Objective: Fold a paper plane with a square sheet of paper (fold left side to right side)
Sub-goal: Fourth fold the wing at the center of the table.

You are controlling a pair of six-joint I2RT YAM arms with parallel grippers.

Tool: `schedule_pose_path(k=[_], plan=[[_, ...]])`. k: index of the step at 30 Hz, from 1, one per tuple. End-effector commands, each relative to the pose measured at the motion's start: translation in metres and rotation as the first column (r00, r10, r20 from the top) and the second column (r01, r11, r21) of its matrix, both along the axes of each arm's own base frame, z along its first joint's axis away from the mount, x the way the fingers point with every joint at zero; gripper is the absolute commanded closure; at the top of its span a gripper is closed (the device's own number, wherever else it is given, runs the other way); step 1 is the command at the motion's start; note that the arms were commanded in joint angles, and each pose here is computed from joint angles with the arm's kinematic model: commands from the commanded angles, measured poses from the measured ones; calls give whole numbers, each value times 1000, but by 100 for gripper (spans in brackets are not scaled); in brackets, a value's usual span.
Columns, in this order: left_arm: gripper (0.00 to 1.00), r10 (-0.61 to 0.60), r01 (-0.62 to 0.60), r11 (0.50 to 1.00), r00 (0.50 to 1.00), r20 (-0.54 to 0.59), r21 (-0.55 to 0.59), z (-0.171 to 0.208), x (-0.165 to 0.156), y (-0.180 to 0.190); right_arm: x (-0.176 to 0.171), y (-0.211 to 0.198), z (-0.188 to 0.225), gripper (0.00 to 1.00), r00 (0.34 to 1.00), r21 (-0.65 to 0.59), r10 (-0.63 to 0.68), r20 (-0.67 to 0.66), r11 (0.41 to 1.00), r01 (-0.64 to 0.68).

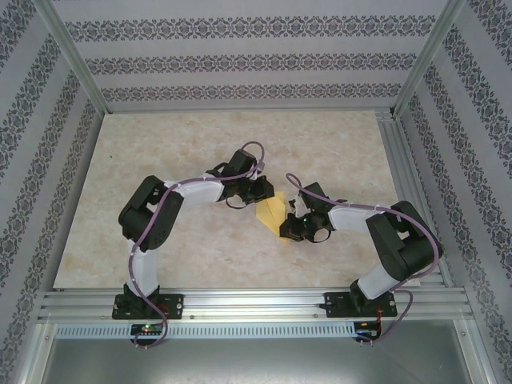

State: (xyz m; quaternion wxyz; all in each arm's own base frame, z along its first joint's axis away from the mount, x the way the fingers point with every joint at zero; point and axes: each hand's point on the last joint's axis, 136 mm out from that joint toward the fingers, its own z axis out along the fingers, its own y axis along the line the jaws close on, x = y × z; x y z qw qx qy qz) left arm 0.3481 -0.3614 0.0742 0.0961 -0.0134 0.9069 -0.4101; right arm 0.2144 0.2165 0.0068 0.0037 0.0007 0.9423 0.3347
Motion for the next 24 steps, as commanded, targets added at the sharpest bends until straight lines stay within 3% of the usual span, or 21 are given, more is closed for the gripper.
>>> schedule_pose_path(k=[1,10,24], plan=[[85,-40,40,999,999,-7,2,2,-23,-5,-42,-45,-52,93,988,-268,-38,-147,963,-3],[86,-88,87,996,993,-73,-26,-24,-56,-34,-41,-45,-53,93,988,-271,-34,-151,962,-8],[87,-59,66,994,995,-80,86,-63,-43,-21,-43,-46,-55,93,987,-280,-28,-156,960,-17]])
